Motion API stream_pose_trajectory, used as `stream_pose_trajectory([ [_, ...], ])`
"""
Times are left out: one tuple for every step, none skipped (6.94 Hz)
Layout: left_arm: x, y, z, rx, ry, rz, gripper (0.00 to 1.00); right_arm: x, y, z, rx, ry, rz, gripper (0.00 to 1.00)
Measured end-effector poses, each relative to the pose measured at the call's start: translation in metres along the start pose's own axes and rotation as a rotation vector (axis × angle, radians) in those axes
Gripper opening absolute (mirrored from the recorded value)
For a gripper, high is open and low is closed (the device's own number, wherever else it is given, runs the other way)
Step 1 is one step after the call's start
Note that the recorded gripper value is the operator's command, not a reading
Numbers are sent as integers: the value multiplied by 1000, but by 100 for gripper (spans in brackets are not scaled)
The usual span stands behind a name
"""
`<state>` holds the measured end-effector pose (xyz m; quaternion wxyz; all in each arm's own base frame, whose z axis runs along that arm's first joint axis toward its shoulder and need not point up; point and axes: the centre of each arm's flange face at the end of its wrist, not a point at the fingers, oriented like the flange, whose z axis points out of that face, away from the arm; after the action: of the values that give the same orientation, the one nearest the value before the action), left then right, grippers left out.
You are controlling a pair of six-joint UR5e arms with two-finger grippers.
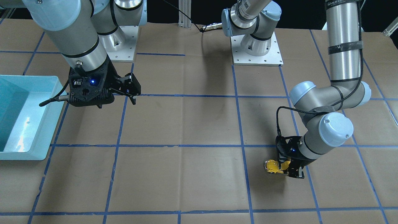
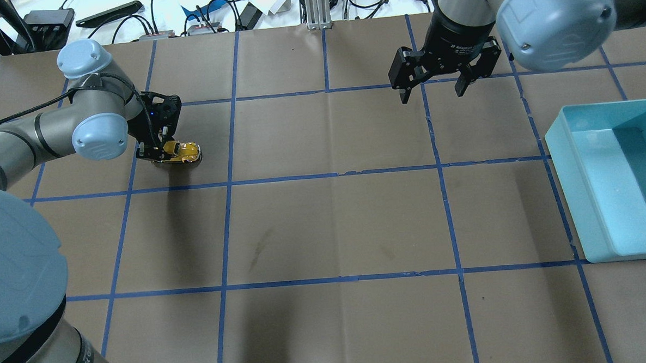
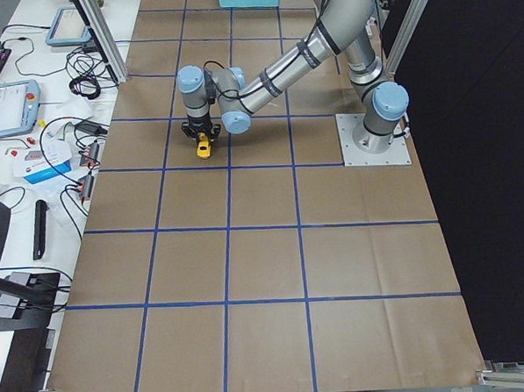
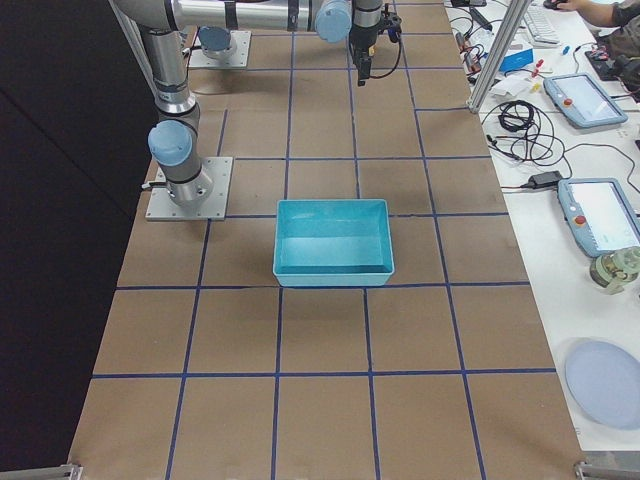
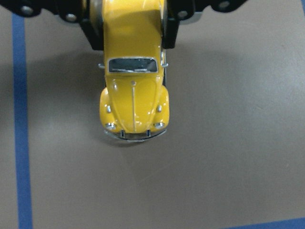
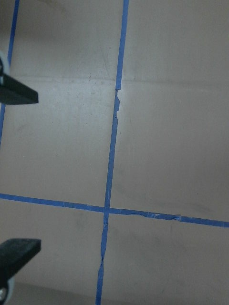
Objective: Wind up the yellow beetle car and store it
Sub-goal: 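Pull the car back toward the robot with the left gripper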
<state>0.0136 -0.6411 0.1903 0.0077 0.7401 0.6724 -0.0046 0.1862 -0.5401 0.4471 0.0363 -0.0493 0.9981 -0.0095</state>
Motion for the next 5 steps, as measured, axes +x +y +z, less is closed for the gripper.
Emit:
stream_pose_trajectory([
  [1, 5, 0, -1, 0, -7, 0, 0, -1, 0, 2, 0, 0, 100],
  [1, 8, 0, -1, 1, -10, 0, 0, -1, 1, 2, 0, 1, 100],
  [1, 9, 0, -1, 1, -9, 1, 0, -1, 1, 2, -2, 2, 100],
  [1, 10, 0, -2, 1, -9, 3, 0, -1, 2, 1, -4, 2, 100],
  [2, 11, 0, -6, 2, -10, 32, 0, -1, 2, 1, -5, 2, 100],
])
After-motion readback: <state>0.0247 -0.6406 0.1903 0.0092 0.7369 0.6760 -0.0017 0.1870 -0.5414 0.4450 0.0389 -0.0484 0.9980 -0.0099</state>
